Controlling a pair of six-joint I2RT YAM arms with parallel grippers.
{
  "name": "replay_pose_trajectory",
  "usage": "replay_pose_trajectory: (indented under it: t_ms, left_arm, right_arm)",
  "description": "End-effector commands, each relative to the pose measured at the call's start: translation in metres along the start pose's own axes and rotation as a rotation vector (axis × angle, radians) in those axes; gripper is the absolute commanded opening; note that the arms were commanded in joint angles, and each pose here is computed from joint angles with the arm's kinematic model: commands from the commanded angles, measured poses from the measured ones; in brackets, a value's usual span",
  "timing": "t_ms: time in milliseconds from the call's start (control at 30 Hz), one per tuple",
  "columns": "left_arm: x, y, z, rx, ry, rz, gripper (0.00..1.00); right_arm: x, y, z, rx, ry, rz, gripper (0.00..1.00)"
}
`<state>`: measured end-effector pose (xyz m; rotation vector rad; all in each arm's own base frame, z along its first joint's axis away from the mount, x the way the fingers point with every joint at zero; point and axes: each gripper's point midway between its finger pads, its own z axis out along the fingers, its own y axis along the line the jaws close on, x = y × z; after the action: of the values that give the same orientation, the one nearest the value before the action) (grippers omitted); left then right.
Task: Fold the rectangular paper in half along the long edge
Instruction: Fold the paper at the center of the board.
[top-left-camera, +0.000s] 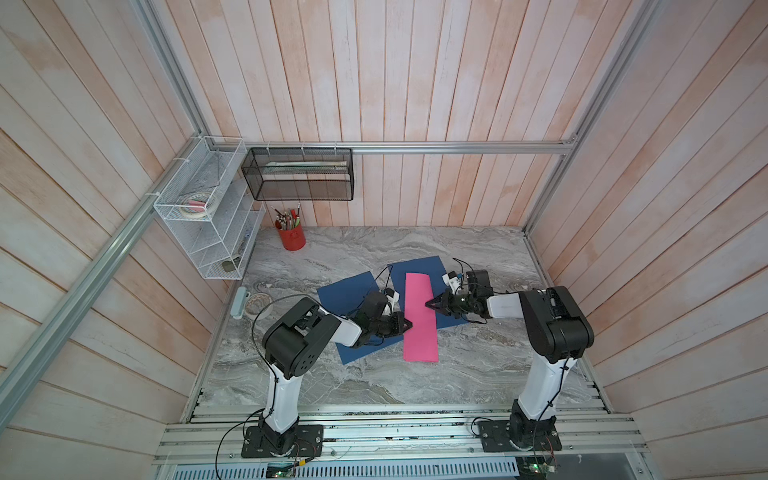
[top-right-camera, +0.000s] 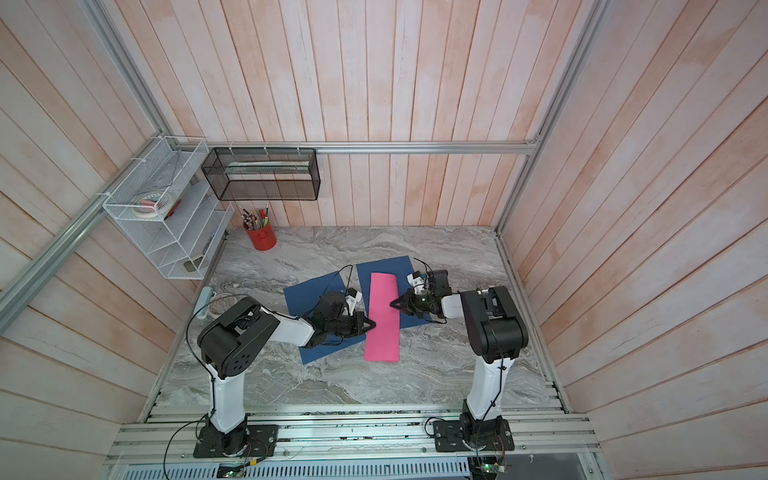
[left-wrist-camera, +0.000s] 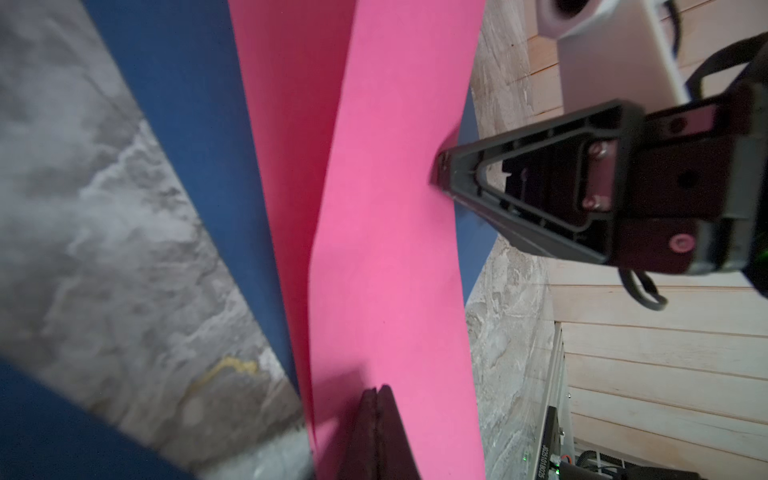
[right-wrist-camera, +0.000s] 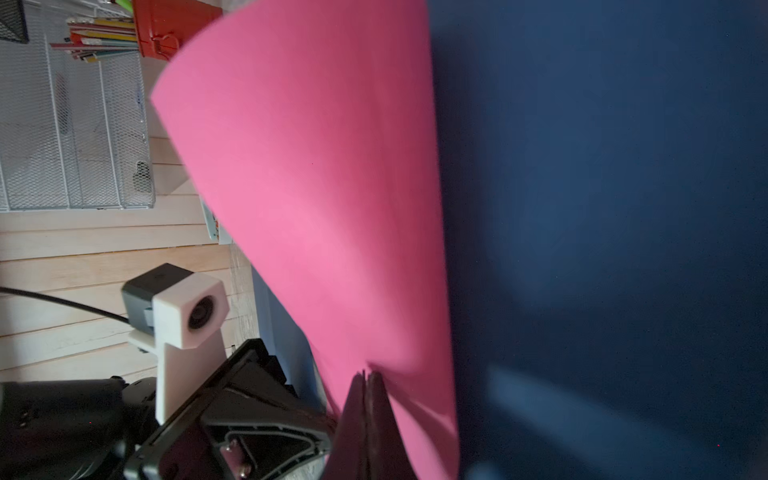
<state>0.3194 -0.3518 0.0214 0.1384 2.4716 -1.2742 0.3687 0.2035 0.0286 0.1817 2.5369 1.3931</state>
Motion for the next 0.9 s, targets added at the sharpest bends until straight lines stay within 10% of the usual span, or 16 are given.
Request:
replay_pose_trajectory:
  t_ms: [0, 533, 867]
  left_arm:
    - [0.044, 0.066, 0.001, -0.193, 0.113, -0.103, 0.00]
    - [0.040, 0.061, -0.003, -0.186, 0.094, -0.094, 0.00]
    - [-0.010, -0.001, -0.039, 0.032, -0.071, -0.044, 0.00]
  right_arm:
    - [0.004, -0.023, -0.011, 0.030, -0.028, 0.054, 0.00]
    - [-0.029, 0.008, -0.022, 0.006, -0.059, -0.016, 0.00]
    - [-0.002, -0.022, -0.013, 0.021, -0.030, 0.032, 0.00]
